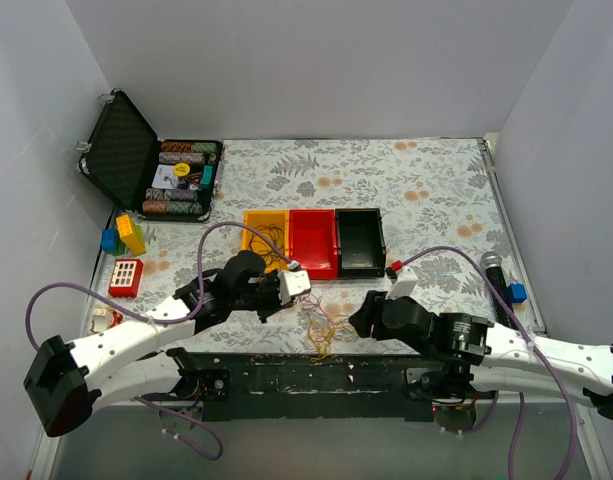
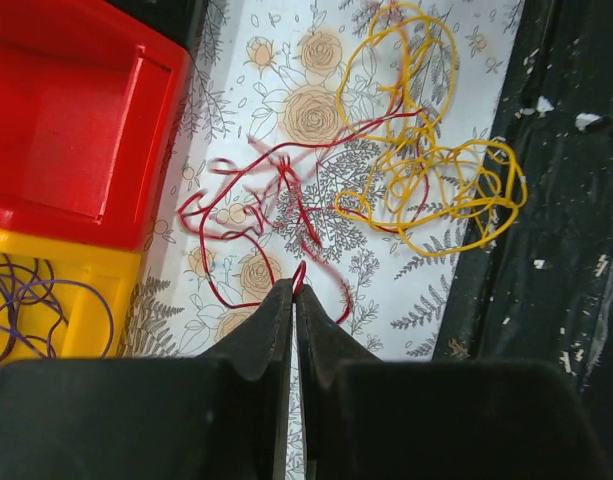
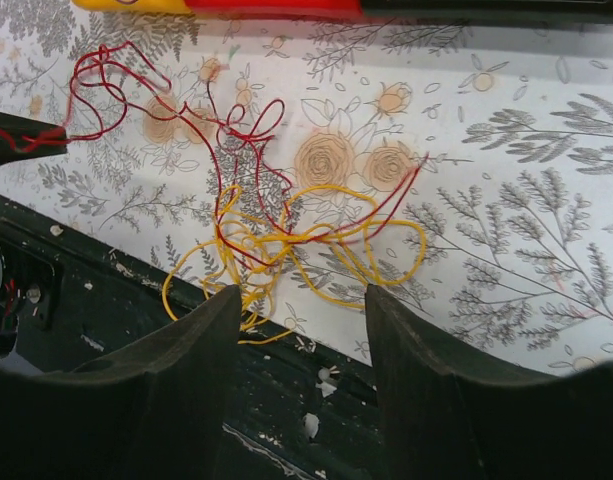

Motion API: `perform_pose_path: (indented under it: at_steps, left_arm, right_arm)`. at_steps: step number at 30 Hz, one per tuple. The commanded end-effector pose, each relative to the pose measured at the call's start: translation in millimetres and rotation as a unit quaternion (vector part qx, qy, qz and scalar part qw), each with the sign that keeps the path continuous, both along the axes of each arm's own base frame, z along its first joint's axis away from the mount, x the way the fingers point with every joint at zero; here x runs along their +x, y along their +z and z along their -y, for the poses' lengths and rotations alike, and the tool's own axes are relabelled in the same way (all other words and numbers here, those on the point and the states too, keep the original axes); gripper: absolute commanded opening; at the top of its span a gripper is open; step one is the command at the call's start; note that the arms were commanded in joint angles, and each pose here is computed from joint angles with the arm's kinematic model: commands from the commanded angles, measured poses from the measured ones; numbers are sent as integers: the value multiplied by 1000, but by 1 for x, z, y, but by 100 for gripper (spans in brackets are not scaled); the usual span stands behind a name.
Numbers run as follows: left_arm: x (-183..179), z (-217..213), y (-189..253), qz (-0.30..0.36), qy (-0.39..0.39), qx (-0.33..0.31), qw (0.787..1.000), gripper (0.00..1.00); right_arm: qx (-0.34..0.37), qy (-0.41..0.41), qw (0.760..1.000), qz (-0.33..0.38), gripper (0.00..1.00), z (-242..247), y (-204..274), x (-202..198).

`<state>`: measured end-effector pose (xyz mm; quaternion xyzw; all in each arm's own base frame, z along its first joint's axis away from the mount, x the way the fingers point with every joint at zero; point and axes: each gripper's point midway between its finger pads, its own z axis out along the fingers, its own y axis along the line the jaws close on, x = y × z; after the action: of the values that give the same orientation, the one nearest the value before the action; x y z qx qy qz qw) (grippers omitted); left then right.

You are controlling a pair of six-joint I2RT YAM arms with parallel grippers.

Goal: Untangle the cables

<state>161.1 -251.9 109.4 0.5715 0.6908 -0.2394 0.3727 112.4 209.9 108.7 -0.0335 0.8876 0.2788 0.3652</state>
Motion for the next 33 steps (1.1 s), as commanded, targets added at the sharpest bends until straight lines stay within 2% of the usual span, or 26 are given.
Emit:
perform_pose_path:
  at_steps: [1,7,12,16,19,24,33]
  left_arm:
    - [-13,-7,31,-29,19,-26,999,0]
    - [-18,-18,37,-53,50,-16,997,0]
    - [-15,-31,36,-42,81,-10,996,0]
    - [-6,-33,53,-24,105,-17,994,0]
    - [0,-29,73,-3,99,-25,995,0]
    - [-5,-20,96,-5,65,-29,997,0]
    - [-22,-17,111,-32,26,-34,999,0]
  right_arm:
    - [31,51,998,13,65,-35,10,-3]
    - [23,74,996,40,72,-58,19,1]
    - [1,95,994,48,73,-71,12,0]
    - [-14,132,988,73,73,-87,4,-9]
    - [-6,151,983,109,74,-97,3,-12]
    - [-27,138,983,116,73,-99,-10,-5]
    - [-61,153,984,70,67,-111,-59,-15]
